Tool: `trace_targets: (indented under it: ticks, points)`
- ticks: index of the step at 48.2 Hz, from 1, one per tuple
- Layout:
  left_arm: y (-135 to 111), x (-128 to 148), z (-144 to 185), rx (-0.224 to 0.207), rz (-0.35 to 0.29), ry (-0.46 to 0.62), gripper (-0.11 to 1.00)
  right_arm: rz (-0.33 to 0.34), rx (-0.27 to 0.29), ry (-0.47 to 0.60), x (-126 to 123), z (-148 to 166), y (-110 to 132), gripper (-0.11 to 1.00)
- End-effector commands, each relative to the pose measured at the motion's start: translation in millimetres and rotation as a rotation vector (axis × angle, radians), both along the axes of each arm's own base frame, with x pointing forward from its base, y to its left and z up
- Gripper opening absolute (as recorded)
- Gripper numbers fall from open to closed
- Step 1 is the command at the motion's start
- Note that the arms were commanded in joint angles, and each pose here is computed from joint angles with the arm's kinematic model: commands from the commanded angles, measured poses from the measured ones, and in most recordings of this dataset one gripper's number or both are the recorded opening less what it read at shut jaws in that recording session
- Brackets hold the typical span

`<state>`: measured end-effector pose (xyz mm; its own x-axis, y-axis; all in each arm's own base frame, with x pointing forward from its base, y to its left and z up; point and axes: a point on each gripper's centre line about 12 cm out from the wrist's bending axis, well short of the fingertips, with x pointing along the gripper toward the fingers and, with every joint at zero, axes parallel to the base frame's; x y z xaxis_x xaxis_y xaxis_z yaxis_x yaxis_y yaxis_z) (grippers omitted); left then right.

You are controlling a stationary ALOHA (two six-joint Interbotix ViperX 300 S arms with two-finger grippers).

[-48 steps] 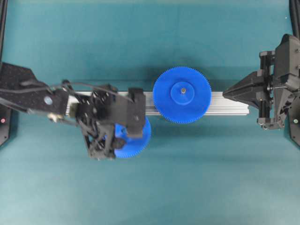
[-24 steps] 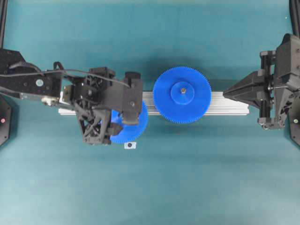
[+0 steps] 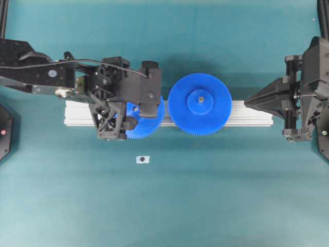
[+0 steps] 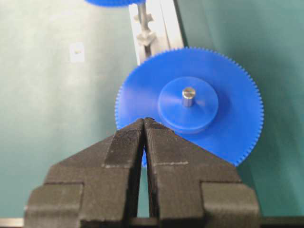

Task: Insert the small gear onto the shaft.
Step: 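Lift the gear with the left gripper and carry it to the left shaft, then align the gear's bore with the left shaft beside the large gear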

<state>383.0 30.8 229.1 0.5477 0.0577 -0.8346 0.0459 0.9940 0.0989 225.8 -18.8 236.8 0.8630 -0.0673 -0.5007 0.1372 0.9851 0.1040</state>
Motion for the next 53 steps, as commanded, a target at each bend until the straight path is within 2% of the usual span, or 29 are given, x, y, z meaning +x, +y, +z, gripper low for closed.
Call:
trace_targets:
  ticks: [1,13,22,29,53]
  points:
    - [2.4,7.2,11.0,0.006,0.001,-0.041,0.72,-0.007,0.005,-0.017,1.6,3.9,-0.9,0.1]
    - [4.7,20.6,-7.0,0.005,0.001,-0.006,0.72,-0.008,0.007,-0.016,1.4,3.3,-0.8,0.1]
    - [8.6,27.6,-8.5,0.015,-0.004,-0.005,0.72,-0.006,0.005,-0.02,0.9,4.4,-0.5,0.1]
    - [11.8,27.6,-6.9,0.029,-0.017,-0.006,0.72,-0.006,0.006,-0.025,0.1,5.6,-0.4,0.1]
    - [15.0,21.5,-6.4,0.028,-0.009,0.008,0.72,-0.007,0.005,-0.034,-1.9,7.8,-0.5,0.1]
